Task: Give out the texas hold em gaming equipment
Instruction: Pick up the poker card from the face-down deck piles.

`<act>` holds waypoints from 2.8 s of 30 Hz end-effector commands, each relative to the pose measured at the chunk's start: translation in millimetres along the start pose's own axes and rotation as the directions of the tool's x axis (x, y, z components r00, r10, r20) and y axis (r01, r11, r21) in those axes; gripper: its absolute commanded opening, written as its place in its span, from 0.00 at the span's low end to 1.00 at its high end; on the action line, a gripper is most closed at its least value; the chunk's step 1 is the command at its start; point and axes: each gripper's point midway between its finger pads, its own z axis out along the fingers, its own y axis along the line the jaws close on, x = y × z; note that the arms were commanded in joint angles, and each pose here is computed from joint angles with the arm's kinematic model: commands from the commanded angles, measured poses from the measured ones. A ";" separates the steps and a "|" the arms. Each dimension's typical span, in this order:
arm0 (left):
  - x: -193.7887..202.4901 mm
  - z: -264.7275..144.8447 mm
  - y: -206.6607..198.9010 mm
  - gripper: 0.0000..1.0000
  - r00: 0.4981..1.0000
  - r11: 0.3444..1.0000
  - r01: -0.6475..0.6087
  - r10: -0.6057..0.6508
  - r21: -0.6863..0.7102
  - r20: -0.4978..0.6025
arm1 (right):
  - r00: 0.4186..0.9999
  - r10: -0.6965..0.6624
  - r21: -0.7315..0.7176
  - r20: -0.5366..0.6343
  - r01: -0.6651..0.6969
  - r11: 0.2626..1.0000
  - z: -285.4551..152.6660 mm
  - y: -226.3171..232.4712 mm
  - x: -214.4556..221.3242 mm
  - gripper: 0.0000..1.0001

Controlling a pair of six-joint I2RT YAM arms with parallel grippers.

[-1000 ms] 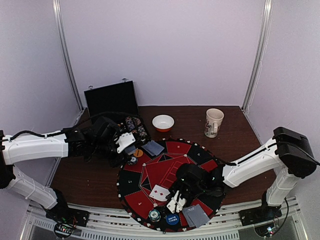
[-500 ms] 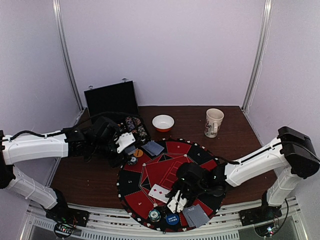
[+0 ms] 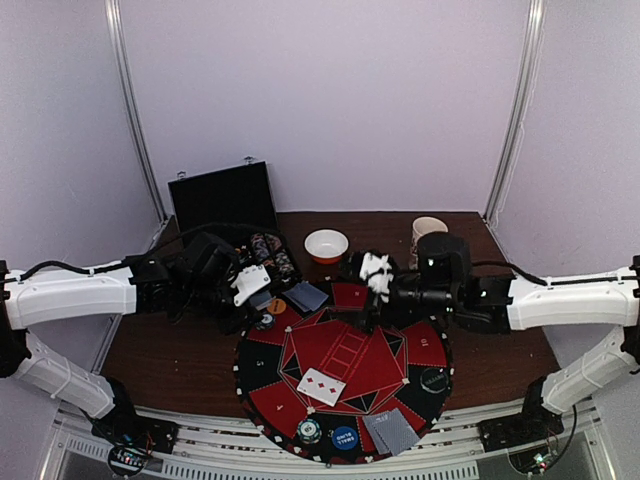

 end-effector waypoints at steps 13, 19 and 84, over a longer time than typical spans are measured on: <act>-9.5 -0.4 -5.2 0.45 0.999 0.999 -0.017 0.015 0.043 0.045 | 0.420 0.897 -0.205 -0.141 -0.898 0.388 76.0 -63.4 -4.6 0.94; -9.5 0.8 -7.7 0.45 0.999 0.998 -0.023 0.021 0.057 0.045 | 0.389 0.893 -0.318 -0.227 -0.896 0.310 102.0 -41.1 -11.3 0.88; -8.5 0.9 -22.3 0.44 0.999 0.990 -0.022 0.016 0.141 0.043 | 0.448 0.849 -0.473 -0.282 -0.834 0.283 144.8 1.0 -10.2 0.81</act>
